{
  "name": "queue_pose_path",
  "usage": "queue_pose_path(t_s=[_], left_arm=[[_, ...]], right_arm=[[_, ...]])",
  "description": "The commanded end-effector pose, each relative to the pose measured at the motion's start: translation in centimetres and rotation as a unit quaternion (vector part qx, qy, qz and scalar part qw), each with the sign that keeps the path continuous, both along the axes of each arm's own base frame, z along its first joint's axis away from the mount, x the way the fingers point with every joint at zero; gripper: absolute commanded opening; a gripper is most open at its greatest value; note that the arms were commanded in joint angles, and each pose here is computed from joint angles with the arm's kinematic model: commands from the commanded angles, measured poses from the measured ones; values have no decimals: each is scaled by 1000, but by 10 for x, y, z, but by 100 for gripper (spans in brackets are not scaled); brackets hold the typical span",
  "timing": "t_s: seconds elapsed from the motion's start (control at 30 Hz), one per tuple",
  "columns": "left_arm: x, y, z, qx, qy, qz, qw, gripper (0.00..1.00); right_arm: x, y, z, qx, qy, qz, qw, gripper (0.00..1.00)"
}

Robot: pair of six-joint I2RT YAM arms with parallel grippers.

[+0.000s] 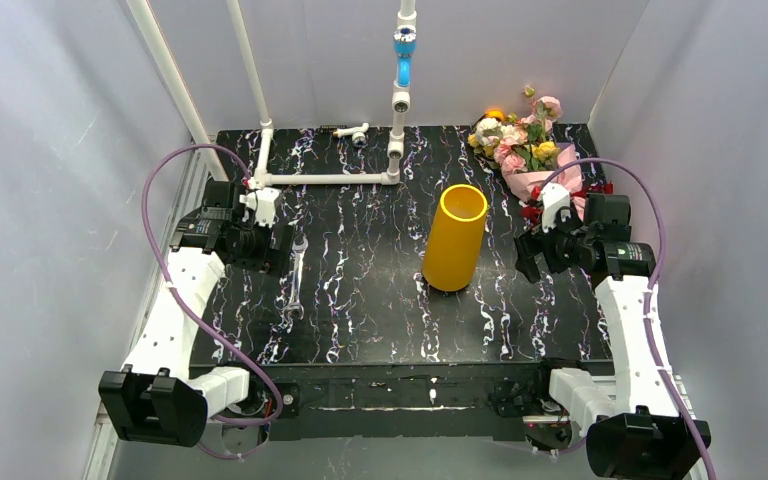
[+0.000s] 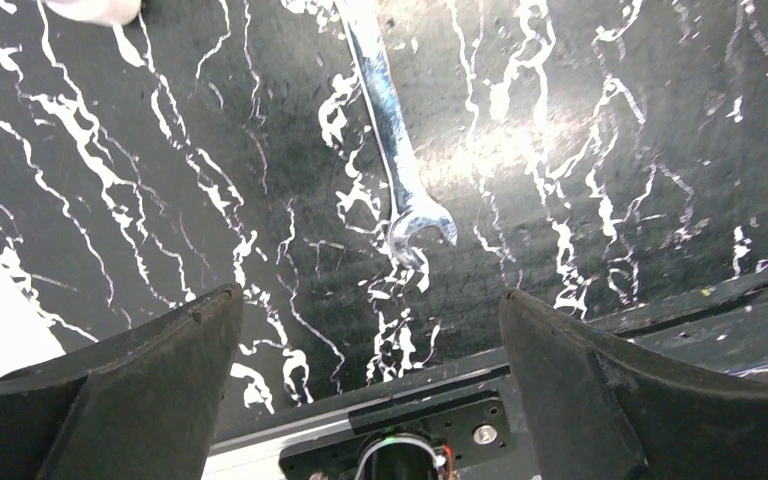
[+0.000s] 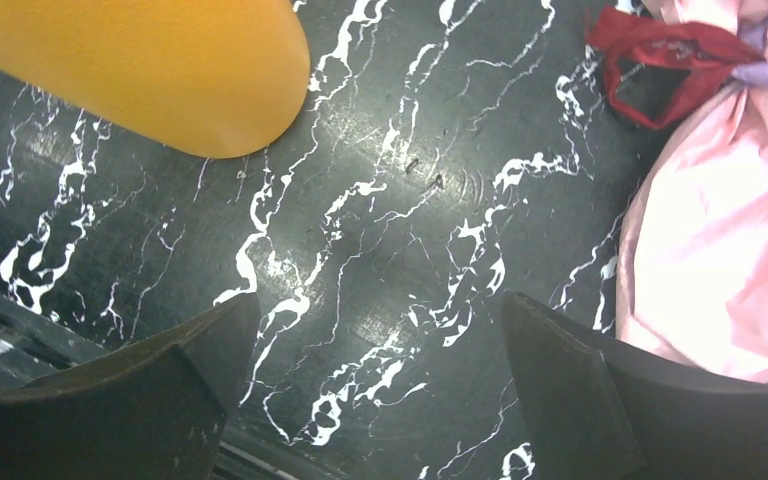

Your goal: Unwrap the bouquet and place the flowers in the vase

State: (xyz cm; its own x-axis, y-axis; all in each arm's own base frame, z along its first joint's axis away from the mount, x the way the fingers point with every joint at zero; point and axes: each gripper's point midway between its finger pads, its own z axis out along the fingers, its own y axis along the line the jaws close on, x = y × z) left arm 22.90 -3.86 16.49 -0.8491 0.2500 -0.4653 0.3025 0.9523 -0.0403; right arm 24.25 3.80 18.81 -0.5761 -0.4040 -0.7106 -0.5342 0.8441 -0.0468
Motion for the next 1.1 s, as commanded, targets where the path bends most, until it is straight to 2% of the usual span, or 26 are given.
queue_pose_path(t_s=[0.0, 0.17, 0.3, 0.47, 0.57, 0.73, 0.9, 1.07], left_arm=[[14, -23, 26, -55, -54, -11, 997, 100], [2, -75, 28, -148, -53, -133, 979, 100], [-2, -115, 22, -172, -101, -197, 960, 100], [13, -167, 26, -221, -219, -238, 920, 100], [20, -196, 19, -221, -246, -258, 908, 100], [12, -255, 7, -241, -251, -317, 882, 100], [17, -296, -2, -261, -260, -322, 872, 100], [22, -318, -8, -279, -262, -326, 864, 100]], right_arm=[[-5, 11, -4, -5, -14, 80, 997, 100], [-1, 16, -16, -34, -69, 147, 986, 100], [-11, 26, -36, -24, -64, 197, 978, 100], [-8, 39, -47, 1, -94, 217, 972, 100], [-3, 44, -51, 11, -109, 217, 970, 100], [14, 50, -56, 28, -133, 194, 971, 100], [17, 74, -69, 36, -125, 209, 969, 100], [18, 108, -71, 57, -121, 220, 966, 100]])
